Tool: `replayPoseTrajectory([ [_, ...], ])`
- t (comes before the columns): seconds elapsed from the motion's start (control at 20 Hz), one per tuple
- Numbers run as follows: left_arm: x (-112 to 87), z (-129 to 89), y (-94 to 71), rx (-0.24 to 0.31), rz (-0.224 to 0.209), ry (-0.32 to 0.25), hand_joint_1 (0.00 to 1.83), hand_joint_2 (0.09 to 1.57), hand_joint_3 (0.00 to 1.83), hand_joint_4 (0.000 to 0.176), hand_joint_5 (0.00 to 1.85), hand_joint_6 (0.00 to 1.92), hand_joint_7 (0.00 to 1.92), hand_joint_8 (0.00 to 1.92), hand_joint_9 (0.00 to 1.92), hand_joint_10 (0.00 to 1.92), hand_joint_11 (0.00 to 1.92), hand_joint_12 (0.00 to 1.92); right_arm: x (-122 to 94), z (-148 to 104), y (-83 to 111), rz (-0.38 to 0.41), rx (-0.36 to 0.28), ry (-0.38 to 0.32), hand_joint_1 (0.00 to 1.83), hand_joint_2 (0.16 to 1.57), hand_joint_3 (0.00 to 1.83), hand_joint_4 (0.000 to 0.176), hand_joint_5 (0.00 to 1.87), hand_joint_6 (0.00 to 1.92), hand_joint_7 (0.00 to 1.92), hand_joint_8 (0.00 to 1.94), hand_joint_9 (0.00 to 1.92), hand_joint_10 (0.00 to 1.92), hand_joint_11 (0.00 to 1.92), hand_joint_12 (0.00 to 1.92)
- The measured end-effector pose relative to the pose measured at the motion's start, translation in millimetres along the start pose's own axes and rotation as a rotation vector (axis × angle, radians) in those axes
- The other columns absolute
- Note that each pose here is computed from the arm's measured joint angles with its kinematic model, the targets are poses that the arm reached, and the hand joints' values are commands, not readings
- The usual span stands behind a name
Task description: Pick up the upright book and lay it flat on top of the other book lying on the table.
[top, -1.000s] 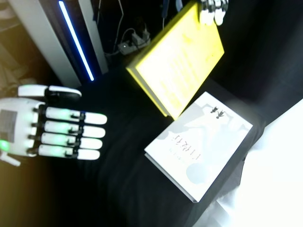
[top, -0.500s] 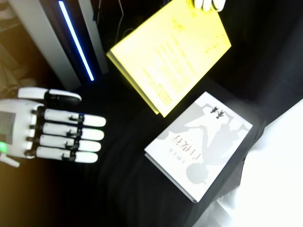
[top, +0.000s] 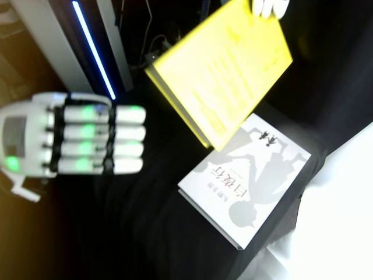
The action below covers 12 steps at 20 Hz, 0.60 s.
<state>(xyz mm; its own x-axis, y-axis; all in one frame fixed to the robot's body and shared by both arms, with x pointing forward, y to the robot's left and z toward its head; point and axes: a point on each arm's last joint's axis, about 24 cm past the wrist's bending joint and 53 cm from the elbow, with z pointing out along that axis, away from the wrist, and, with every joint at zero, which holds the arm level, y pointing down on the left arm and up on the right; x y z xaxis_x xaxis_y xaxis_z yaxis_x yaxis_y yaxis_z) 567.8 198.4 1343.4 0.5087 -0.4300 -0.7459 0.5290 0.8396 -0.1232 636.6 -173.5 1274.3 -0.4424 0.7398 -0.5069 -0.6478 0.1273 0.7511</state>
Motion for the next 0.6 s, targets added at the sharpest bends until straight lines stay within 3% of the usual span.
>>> replayPoseTrajectory([
  [0.05,0.6,1,0.1,0.001,-0.001,-0.001,1.25,1.15,0.0,0.0,0.77,1.12,1.07,1.02,1.33,0.39,1.06,0.95,3,5,3.4,-0.003,-0.02,0.007,0.63,1.14,0.0,0.05,0.0,0.0,0.0,0.0,0.0,0.0,0.0,0.0],
  [0.15,4.4,4,-0.5,0.0,-0.011,-0.002,1.25,1.16,0.0,0.0,0.76,1.15,1.04,1.06,1.35,0.38,1.06,0.97,10,17,13.7,0.003,-0.073,0.014,0.69,1.11,0.0,0.102,0.0,0.0,0.0,0.0,0.0,0.0,0.01,0.01],
  [0.2,9.7,7,0.4,-0.002,-0.013,0.01,1.25,1.15,0.0,0.0,0.78,1.14,1.06,1.02,1.35,0.38,1.06,0.98,17,22,17.6,0.002,-0.095,0.03,0.68,1.1,0.0,0.117,0.0,0.0,0.0,0.0,0.0,0.0,0.01,0.01],
  [0.25,10.3,7,0.6,-0.004,-0.015,0.012,1.25,1.16,0.0,0.0,0.77,1.17,1.04,1.07,1.32,0.4,1.03,1.03,17,22,18.6,0.003,-0.1,0.03,0.66,1.1,0.0,0.097,0.0,0.0,0.0,0.0,0.0,0.0,0.02,0.02],
  [0.3,13.2,9,1.8,-0.009,-0.018,0.016,1.25,1.16,0.0,0.0,0.76,1.17,1.02,1.09,1.29,0.45,1.01,1.06,21,26,20.0,0.003,-0.11,0.039,0.66,1.11,0.0,0.098,0.0,0.0,0.0,0.0,0.0,0.0,0.01,0.01],
  [0.4,17.3,11,1.2,-0.011,-0.012,0.026,1.24,1.16,0.0,0.0,0.75,1.22,1.03,1.05,1.26,0.47,1.04,0.99,23,35,22.4,0.001,-0.127,0.039,0.69,1.1,0.0,0.138,0.0,0.0,0.0,0.0,0.0,0.0,0.0,0.0],
  [0.45,20.2,10,-2.5,0.0,-0.004,0.032,1.24,1.15,0.0,0.0,0.78,1.19,1.04,1.03,1.27,0.48,1.07,1.01,22,41,23.5,0.0,-0.136,0.035,0.81,1.11,0.0,0.087,0.0,0.0,0.0,0.0,0.0,0.0,0.0,0.0],
  [0.5,22.9,10,-5.7,0.009,-0.007,0.038,1.24,1.15,0.0,0.0,0.79,1.17,1.05,1.03,1.28,0.49,1.09,1.02,24,46,22.1,0.003,-0.135,0.034,0.81,1.11,0.0,0.086,0.0,0.0,0.0,0.0,0.0,0.0,0.0,0.0],
  [0.55,24.4,10,-7.9,0.017,-0.01,0.042,1.35,1.14,0.0,0.0,0.76,1.13,0.95,1.04,1.06,1.05,1.07,1.1,25,48,21.2,0.005,-0.136,0.035,0.86,1.09,0.0,0.103,0.0,0.0,0.0,0.0,0.0,0.0,0.0,0.0],
  [0.6,27.2,10,-10.8,0.025,-0.012,0.049,1.37,1.15,0.0,0.0,0.73,1.13,0.93,1.05,1.0,1.19,1.06,1.15,31,50,16.9,0.008,-0.124,0.048,0.87,1.09,0.0,0.111,0.0,0.0,0.0,0.0,0.0,0.0,0.0,0.0],
])
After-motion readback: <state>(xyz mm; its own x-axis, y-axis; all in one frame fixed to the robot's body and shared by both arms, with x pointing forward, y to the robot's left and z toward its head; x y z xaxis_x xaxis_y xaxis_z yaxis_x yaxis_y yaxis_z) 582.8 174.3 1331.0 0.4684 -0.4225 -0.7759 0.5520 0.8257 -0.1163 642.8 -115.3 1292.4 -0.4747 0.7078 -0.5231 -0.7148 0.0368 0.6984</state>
